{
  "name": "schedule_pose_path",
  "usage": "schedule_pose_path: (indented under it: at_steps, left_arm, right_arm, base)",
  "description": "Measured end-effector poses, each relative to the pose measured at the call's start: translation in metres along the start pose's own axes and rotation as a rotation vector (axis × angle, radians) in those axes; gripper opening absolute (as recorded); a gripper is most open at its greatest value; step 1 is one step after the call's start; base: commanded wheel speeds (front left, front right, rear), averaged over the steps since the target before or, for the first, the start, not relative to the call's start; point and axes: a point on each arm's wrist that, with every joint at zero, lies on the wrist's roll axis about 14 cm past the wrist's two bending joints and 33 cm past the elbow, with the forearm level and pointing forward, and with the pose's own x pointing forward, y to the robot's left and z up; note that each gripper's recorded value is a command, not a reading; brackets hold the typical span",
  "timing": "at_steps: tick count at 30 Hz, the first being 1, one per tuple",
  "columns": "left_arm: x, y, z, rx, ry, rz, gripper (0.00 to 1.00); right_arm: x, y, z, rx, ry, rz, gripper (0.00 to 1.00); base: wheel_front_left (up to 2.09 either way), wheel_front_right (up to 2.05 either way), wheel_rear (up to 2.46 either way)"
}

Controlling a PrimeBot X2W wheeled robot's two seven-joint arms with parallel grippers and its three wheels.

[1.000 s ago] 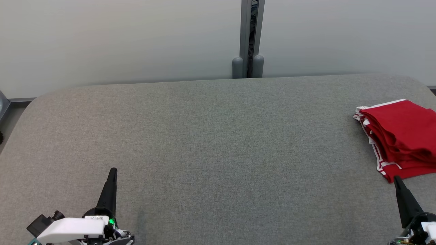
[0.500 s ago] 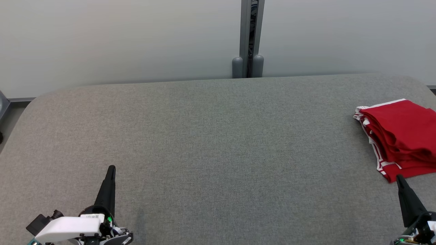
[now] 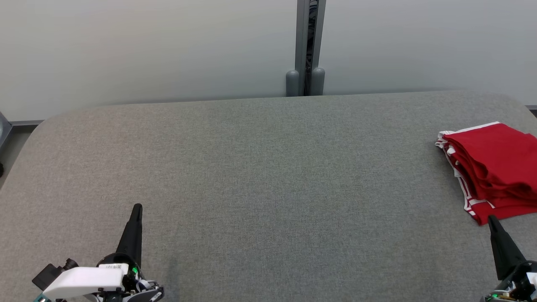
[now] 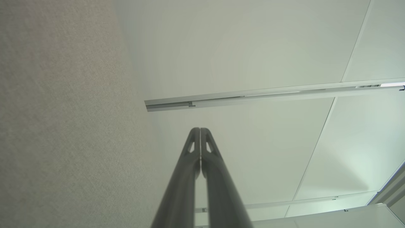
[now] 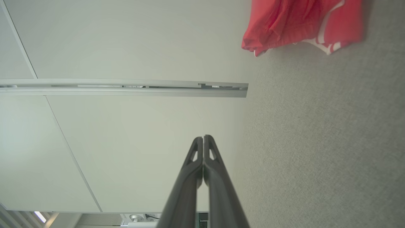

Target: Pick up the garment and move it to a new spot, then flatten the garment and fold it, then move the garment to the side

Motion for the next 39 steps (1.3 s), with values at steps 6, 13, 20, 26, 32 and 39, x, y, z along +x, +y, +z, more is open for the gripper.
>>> schedule_pose_path:
  at_steps: [6,13,20,26,32,39]
  left_arm:
    - [0.0000,0.0000,0.0001,0.000,-0.001,0.000,0.00]
    - [0.0000,0.0000,0.0002,0.000,0.000,0.000,0.00]
    - [0.0000,0.0000,0.0003,0.000,-0.001,0.000,0.00]
    - [0.0000,-0.0001,0.0002,0.000,0.000,0.000,0.00]
    - [0.0001,-0.0001,0.0002,-0.001,0.000,-0.001,0.00]
    - [0.0001,-0.0001,0.0004,-0.002,-0.001,0.000,0.00]
  right_arm:
    - [0.0000,0.0000,0.0000,0.000,0.000,0.000,0.00]
    - [0.0000,0.0000,0.0000,0.000,0.000,0.000,0.00]
    - [0.0000,0.0000,0.0000,0.000,0.000,0.000,0.00]
    - [0.0000,0.0001,0.0000,-0.001,0.000,0.000,0.00]
    - [0.0000,0.0001,0.0000,-0.001,0.000,0.000,0.00]
    - [0.0000,0.0001,0.0000,-0.001,0.000,0.000,0.00]
  base:
    - [0.00,0.00,0.00]
    - [0.00,0.00,0.00]
    - [0.00,0.00,0.00]
    - [0.00,0.00,0.00]
    - [0.00,0.00,0.00]
    - [0.00,0.00,0.00]
